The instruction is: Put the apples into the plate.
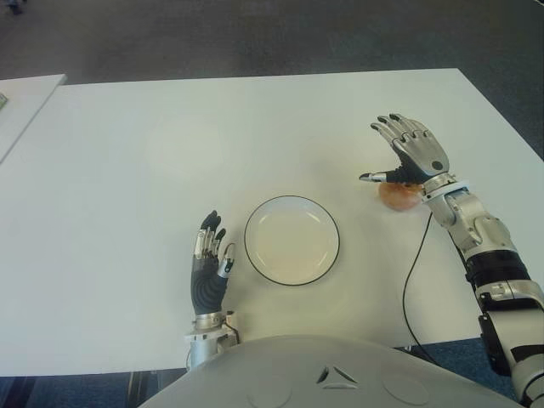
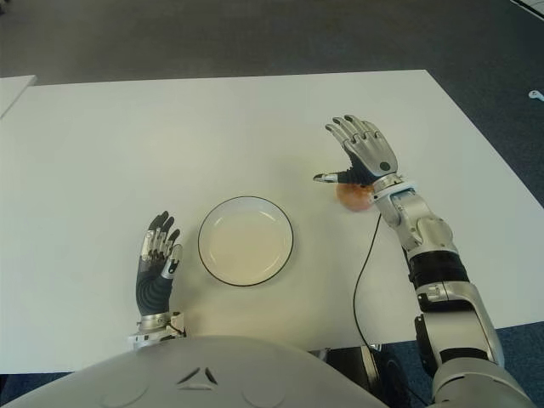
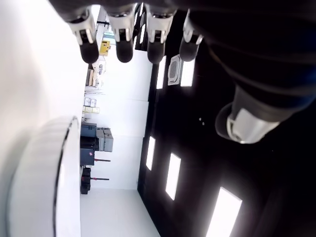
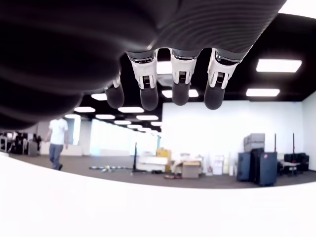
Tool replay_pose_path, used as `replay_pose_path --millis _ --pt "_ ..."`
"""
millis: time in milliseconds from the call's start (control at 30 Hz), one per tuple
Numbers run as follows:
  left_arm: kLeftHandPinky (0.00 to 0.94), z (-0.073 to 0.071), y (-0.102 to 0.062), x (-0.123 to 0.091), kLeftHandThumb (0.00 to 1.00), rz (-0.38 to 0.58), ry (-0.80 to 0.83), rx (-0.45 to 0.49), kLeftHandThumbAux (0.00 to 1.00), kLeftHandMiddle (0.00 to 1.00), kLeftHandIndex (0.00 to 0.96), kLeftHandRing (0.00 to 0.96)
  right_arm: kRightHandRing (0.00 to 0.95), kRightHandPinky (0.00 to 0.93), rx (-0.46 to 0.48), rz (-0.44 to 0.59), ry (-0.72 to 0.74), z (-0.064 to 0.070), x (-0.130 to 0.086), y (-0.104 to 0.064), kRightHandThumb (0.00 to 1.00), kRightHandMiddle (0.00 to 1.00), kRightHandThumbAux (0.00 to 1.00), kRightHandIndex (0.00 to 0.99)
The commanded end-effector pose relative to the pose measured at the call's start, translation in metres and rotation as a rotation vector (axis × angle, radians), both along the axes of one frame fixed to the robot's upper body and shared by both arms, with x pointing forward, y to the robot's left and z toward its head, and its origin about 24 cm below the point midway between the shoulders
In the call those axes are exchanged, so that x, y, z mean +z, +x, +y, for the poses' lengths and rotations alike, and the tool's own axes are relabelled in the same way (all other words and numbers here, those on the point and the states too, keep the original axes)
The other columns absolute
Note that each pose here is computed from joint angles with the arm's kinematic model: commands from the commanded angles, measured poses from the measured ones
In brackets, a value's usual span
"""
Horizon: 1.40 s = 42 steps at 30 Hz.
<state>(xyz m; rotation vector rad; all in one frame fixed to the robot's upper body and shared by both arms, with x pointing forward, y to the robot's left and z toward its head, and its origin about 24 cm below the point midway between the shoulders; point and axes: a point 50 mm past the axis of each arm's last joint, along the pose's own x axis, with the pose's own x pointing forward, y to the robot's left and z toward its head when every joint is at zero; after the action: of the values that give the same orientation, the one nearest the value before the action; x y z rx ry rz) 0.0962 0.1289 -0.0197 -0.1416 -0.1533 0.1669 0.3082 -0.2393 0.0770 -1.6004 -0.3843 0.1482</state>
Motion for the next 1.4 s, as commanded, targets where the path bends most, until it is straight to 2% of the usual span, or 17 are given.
replay_pose_path --millis 33,567,867,1400 --pt "0.032 0.003 -0.012 -0.018 0.096 0.115 -0.004 0.009 0.534 0.006 0.000 0.000 0.000 0.000 -0.025 0.033 -0.005 -0.002 -0.006 0.005 0.318 0.000 0.247 0.000" --pt "0.049 0.008 -0.017 -0.019 0.109 0.120 -0.003 0.026 0.544 0.022 0.018 0.002 0.000 0.000 -0.118 0.116 -0.016 -0.022 -0.022 0.016 0.275 0.000 0.216 0.000" --pt "0.042 0.012 -0.023 -0.025 0.096 0.156 0.004 0.026 0.551 0.021 0.017 0.000 0.000 0.000 -0.155 0.146 -0.047 -0.029 -0.029 0.015 0.269 0.000 0.213 0.000" --pt "0.036 0.012 -0.022 -0.023 0.101 0.141 -0.013 0.012 0.554 0.011 0.014 0.000 0.000 0.000 -0.180 0.168 -0.078 -0.039 -0.029 0.011 0.262 0.000 0.197 0.000"
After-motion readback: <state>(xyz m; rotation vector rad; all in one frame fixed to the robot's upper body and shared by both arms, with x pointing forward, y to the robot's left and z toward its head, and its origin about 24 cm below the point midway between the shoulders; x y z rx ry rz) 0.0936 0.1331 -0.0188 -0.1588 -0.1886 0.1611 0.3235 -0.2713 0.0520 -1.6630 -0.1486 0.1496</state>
